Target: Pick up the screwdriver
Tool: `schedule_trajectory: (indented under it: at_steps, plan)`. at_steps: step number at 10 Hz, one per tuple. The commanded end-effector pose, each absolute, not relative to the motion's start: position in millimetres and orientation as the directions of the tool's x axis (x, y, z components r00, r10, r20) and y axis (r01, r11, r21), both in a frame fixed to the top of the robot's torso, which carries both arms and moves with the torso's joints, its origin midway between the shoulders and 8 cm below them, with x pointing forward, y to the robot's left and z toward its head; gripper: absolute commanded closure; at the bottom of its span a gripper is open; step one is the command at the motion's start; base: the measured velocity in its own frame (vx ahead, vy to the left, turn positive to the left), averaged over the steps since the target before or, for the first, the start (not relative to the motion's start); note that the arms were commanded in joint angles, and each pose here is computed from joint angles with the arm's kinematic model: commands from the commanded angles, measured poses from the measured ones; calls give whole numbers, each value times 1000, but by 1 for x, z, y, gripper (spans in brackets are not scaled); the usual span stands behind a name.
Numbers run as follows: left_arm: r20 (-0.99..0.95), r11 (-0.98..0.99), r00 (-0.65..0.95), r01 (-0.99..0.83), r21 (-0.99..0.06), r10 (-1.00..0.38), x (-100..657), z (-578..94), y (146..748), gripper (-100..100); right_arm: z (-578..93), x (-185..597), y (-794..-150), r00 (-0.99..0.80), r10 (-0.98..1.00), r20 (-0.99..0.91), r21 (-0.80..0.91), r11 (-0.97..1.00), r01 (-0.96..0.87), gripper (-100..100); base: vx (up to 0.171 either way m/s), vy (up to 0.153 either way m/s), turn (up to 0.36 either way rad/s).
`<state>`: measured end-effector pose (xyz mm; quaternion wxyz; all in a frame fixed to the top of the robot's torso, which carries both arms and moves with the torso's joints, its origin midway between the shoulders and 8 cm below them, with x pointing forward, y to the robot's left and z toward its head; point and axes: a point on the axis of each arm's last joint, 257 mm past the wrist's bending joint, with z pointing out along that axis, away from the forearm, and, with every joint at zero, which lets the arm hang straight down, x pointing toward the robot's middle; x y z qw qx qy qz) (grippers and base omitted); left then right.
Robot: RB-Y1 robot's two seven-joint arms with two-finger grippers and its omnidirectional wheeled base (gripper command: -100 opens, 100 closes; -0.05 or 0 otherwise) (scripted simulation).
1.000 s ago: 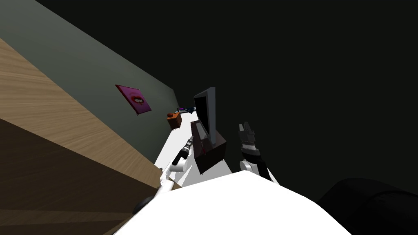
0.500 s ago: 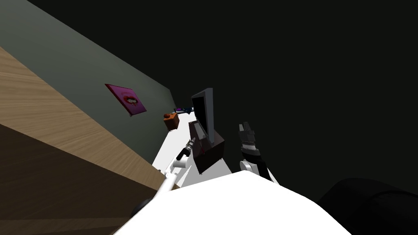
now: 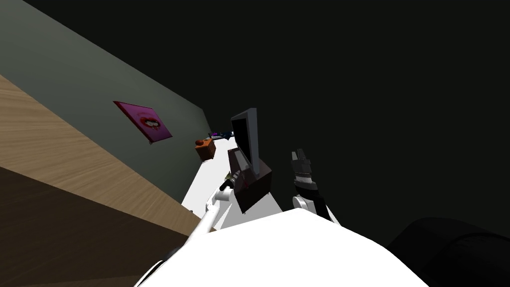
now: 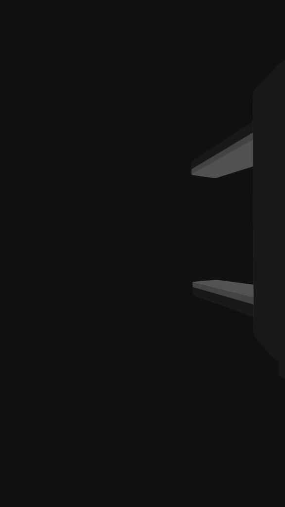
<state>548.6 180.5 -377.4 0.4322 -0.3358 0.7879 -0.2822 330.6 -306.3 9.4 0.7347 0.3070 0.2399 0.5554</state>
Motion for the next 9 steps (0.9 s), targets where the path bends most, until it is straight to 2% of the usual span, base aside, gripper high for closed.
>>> schedule_trajectory:
  at_steps: [1,9]
  plan:
    - [-487,631,-427,-319,-707,-762,547,-391,184,-100,9,331,-306,268,963,-12,718,195,-669,0,-4,-1,-59]
    - [-447,710,-560,-458,-535,-698,534,-449,191,-100,9,331,-306,268,963,-12,718,195,-669,0,10,-12,-67]
